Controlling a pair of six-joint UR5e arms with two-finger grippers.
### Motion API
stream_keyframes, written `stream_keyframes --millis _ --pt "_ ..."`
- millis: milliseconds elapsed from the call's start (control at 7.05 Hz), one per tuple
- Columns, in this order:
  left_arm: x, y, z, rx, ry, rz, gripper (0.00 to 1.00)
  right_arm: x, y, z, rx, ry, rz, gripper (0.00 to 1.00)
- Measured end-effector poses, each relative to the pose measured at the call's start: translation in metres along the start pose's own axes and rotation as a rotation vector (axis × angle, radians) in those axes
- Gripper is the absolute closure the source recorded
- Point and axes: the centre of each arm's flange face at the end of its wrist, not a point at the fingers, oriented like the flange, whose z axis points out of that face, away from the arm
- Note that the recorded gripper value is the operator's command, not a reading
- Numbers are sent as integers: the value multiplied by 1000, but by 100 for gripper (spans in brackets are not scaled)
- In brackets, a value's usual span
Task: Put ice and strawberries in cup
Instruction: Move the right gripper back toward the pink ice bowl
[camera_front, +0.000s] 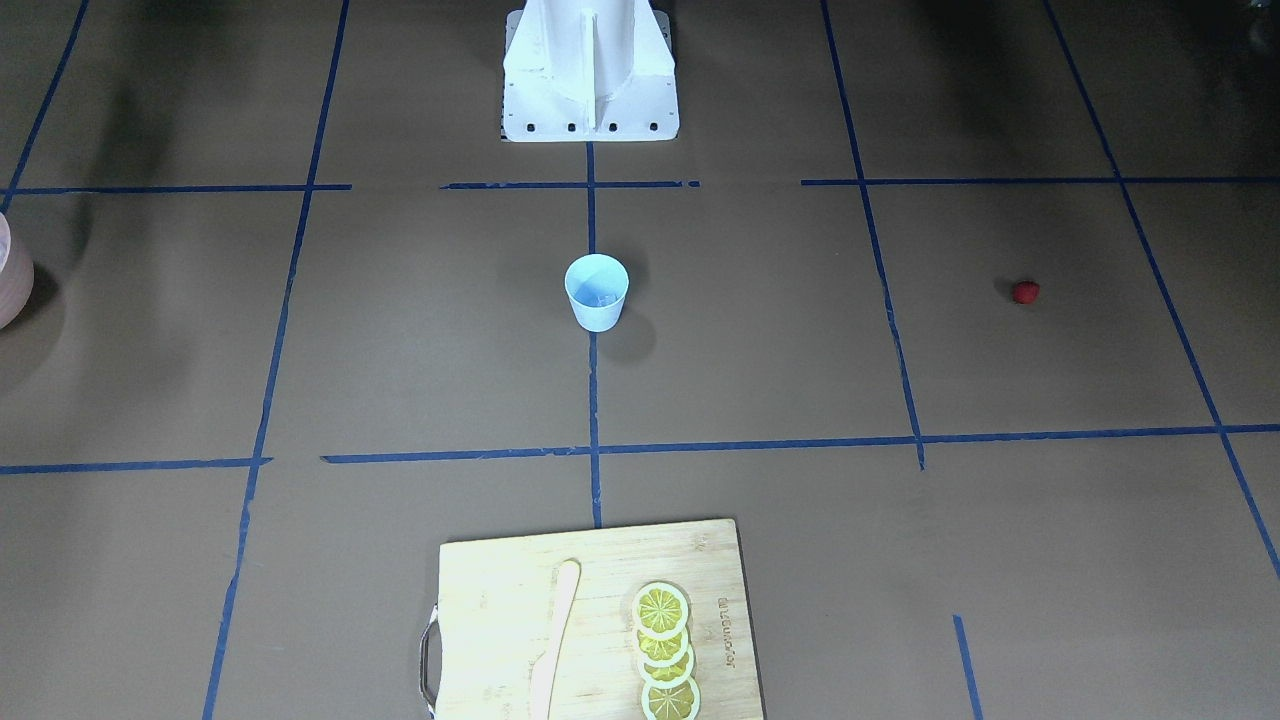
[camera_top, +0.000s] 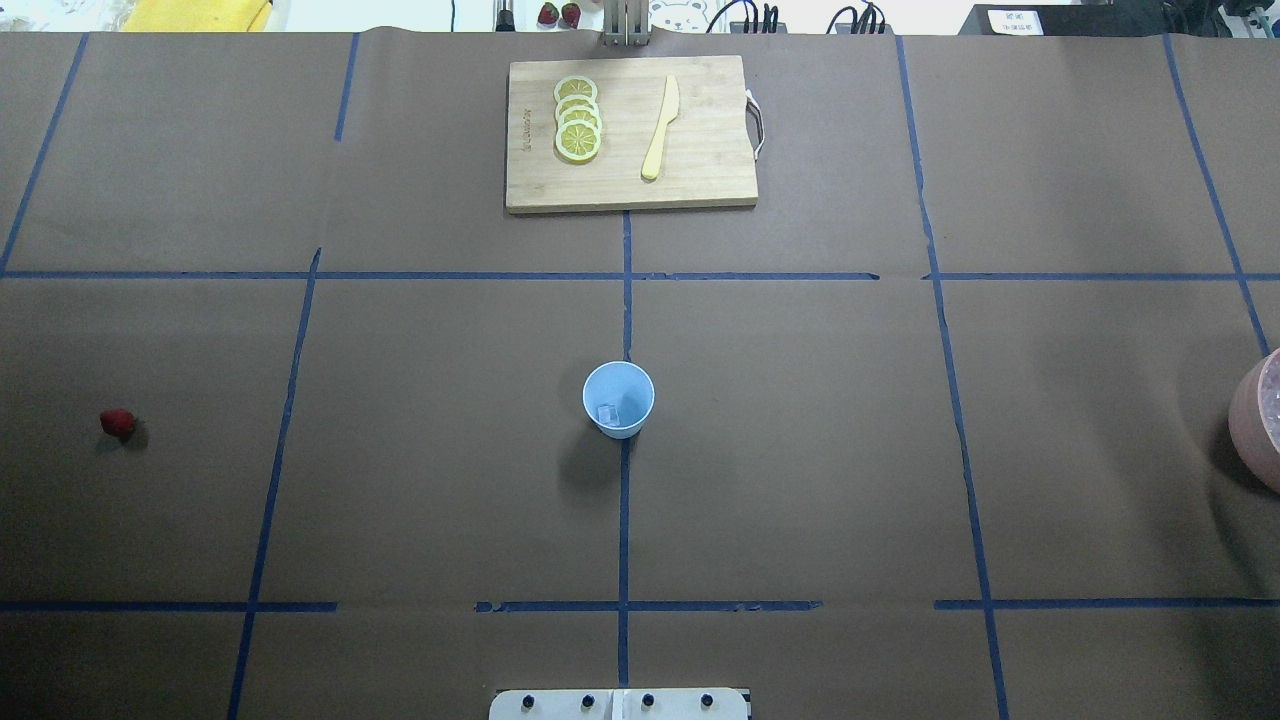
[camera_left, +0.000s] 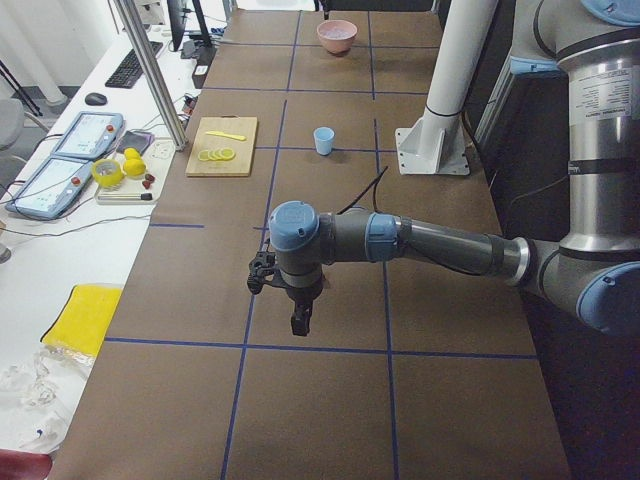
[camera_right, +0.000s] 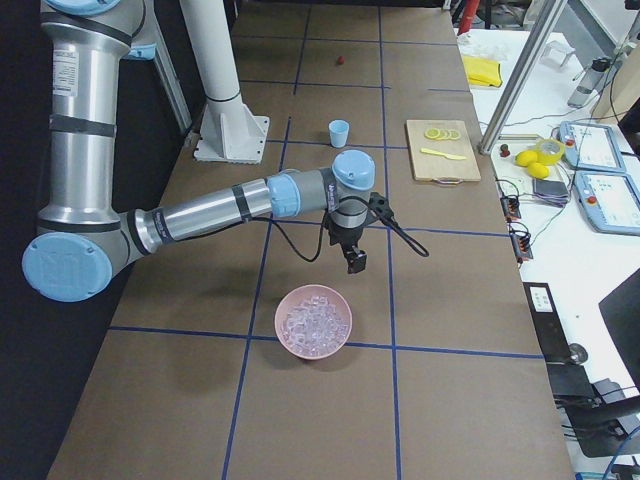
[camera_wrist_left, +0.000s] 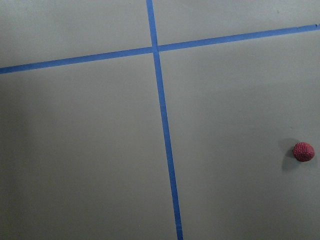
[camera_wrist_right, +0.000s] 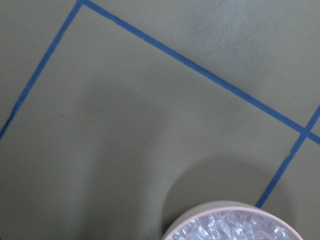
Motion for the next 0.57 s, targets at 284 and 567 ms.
stream_keyframes --millis 284,567 --pt "0 0 3 -6 1 1 0 13 18 18 1 13 -35 2" --pt "2 -1 9 -20 3 6 0 13 28 51 21 39 -138 2"
